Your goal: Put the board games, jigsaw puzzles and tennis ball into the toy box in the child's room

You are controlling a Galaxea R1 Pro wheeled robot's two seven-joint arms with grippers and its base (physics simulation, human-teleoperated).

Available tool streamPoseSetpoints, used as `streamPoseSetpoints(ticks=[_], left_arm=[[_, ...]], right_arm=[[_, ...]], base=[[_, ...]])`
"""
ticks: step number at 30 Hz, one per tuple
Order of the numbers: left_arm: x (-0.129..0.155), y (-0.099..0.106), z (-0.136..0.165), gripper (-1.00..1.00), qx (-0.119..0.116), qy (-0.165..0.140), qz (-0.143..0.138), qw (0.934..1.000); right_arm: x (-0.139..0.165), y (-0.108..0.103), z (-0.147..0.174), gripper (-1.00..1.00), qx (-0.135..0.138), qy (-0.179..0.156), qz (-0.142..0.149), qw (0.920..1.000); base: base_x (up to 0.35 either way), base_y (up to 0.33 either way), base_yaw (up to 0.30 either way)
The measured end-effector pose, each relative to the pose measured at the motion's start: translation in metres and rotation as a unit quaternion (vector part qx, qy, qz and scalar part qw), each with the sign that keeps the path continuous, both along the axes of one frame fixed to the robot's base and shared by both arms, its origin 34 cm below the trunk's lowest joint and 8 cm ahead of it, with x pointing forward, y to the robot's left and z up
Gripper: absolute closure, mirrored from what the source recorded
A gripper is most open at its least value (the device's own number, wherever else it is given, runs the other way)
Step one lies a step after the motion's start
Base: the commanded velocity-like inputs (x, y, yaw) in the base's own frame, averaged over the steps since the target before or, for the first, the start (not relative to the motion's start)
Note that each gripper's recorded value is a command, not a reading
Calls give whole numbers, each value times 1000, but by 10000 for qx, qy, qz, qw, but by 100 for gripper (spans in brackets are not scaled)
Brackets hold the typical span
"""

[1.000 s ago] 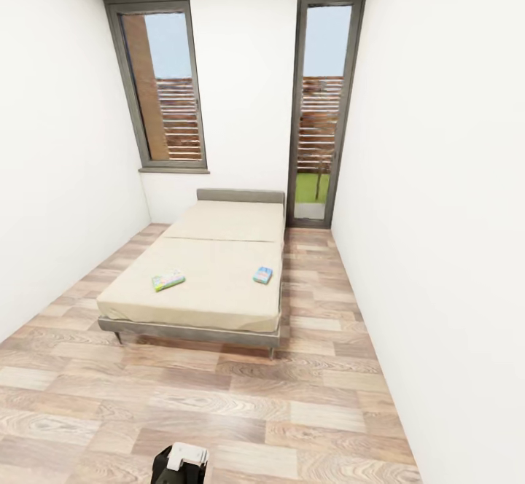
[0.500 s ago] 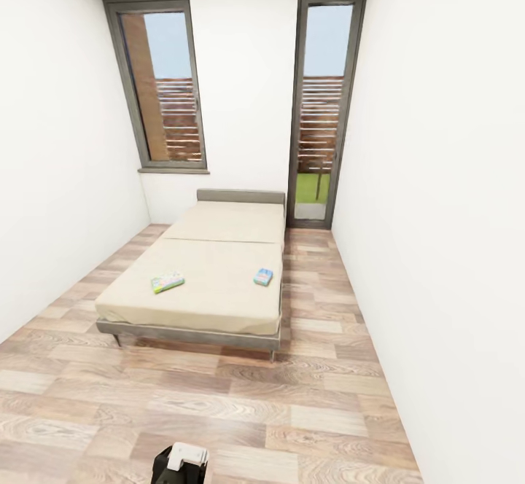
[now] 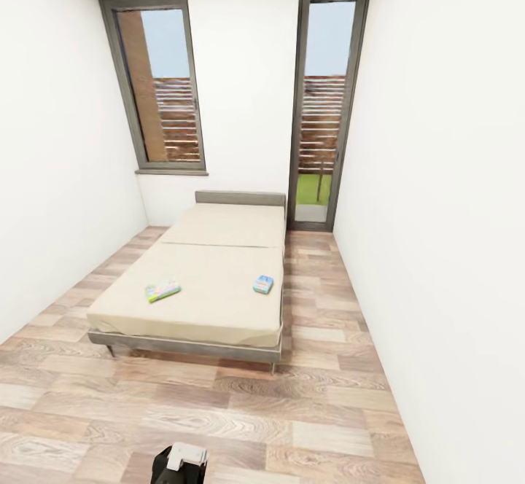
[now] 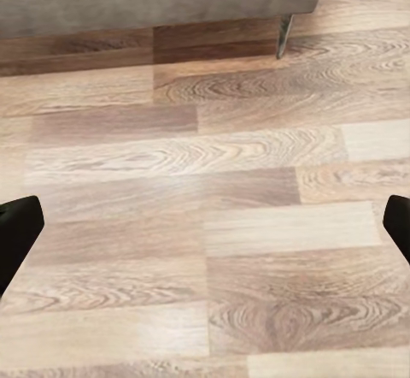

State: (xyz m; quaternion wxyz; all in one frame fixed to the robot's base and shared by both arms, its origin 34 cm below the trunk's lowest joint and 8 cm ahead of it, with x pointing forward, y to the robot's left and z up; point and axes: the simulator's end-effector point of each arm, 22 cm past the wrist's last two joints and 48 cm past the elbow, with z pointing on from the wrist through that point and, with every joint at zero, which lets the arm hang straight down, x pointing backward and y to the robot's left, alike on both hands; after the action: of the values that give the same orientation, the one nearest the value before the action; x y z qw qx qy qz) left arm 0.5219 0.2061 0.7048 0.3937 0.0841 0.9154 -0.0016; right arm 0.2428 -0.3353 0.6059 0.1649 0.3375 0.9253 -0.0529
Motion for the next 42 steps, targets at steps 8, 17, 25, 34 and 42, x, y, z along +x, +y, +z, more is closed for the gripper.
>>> streamPoseSetpoints(ticks=[8,17,25,34,42], left_arm=[[0,0,0,-100,0,-2,1,10000],[19,2,16,-100,-14,-249,-6,9997],[51,8,46,-100,-206,-526,186,9982],[67,-7,69,-100,-626,2,-179,9979],[63,-4,78,-100,-853,546,-321,9943]], right_arm=[[0,0,0,-100,3,3,0,10000],[0,0,0,-100,8,10,1,10000],[0,1,0,-100,13,10,3,10000],[0,2,0,-100,16,11,5,10000],[35,32,4,-100,206,-278,135,9993]], base=[[21,0,0],[1,0,0],[20,0,0],[59,0,0],[4,0,0]])
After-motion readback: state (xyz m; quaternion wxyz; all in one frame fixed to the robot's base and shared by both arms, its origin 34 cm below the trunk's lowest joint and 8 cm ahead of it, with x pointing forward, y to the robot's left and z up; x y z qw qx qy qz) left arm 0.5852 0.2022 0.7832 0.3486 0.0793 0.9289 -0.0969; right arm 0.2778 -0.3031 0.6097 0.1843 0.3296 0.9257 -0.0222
